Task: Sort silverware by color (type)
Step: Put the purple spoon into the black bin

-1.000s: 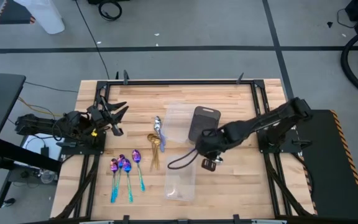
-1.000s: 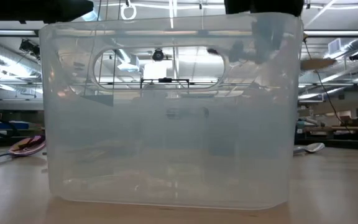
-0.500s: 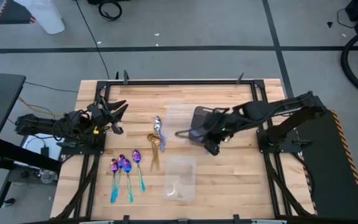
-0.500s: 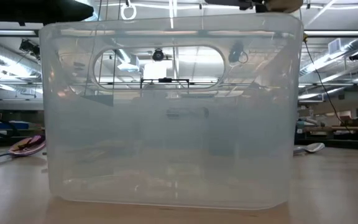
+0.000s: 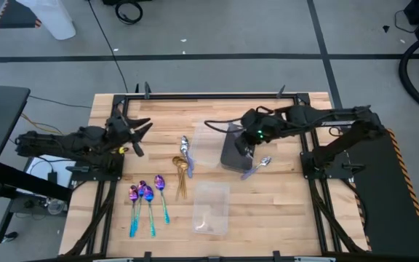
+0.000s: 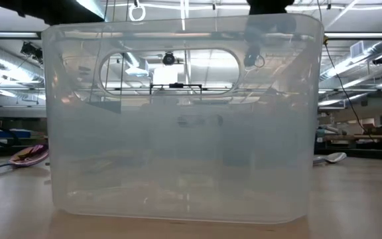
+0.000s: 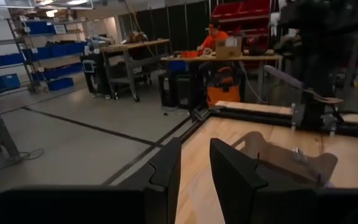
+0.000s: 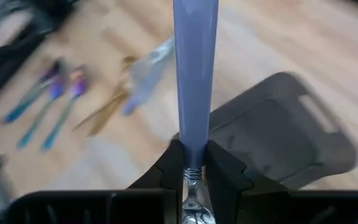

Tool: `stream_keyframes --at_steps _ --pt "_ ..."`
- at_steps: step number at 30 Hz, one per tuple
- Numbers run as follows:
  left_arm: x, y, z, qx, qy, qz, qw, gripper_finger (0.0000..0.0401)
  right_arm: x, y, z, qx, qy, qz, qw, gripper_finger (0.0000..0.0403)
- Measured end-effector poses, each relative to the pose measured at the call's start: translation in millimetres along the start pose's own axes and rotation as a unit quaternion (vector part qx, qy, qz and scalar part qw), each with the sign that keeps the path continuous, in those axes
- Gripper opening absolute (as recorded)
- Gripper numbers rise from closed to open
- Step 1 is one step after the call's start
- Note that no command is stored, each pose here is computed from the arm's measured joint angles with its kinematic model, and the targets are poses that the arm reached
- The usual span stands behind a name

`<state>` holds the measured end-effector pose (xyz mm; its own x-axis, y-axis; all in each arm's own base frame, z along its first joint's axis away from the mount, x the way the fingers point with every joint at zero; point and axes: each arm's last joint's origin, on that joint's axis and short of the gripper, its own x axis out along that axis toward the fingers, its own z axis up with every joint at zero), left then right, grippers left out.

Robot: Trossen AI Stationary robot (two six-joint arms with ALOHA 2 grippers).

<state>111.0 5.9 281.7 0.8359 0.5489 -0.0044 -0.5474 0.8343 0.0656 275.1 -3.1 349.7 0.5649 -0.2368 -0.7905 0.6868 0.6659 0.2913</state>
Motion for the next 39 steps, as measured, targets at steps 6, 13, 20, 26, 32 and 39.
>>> stream_keyframes --at_steps 6,13,20,26,32,39 --pt "1.8 -1.6 -1.1 0.005 0.005 0.0 1.0 0.0094 24.7 -9.4 7.6 0.023 -0.02 -0.093 0.995 0.0055" --pt "1.7 -1.5 -1.2 0.005 0.005 0.0 1.0 0.0094 62.8 -5.0 3.6 0.024 -0.016 -0.162 0.986 0.0055" --pt "1.7 -1.6 -3.9 0.014 0.017 -0.001 1.0 0.0094 83.0 7.4 -10.5 -0.013 -0.026 -0.202 0.979 0.0055" --pt "1.6 -1.6 -4.0 0.015 0.017 -0.001 1.0 0.0094 93.2 4.8 -22.6 -0.007 -0.026 -0.2 0.979 0.0054" --pt "1.6 -1.8 -4.4 0.016 0.018 -0.002 1.0 0.0094 123.1 -11.7 -49.3 0.033 -0.015 -0.182 0.983 0.0053" --pt "1.7 -1.8 -3.8 0.001 0.015 -0.002 1.0 0.0094 141.8 -20.0 -60.5 0.057 -0.028 -0.146 0.987 0.0053"
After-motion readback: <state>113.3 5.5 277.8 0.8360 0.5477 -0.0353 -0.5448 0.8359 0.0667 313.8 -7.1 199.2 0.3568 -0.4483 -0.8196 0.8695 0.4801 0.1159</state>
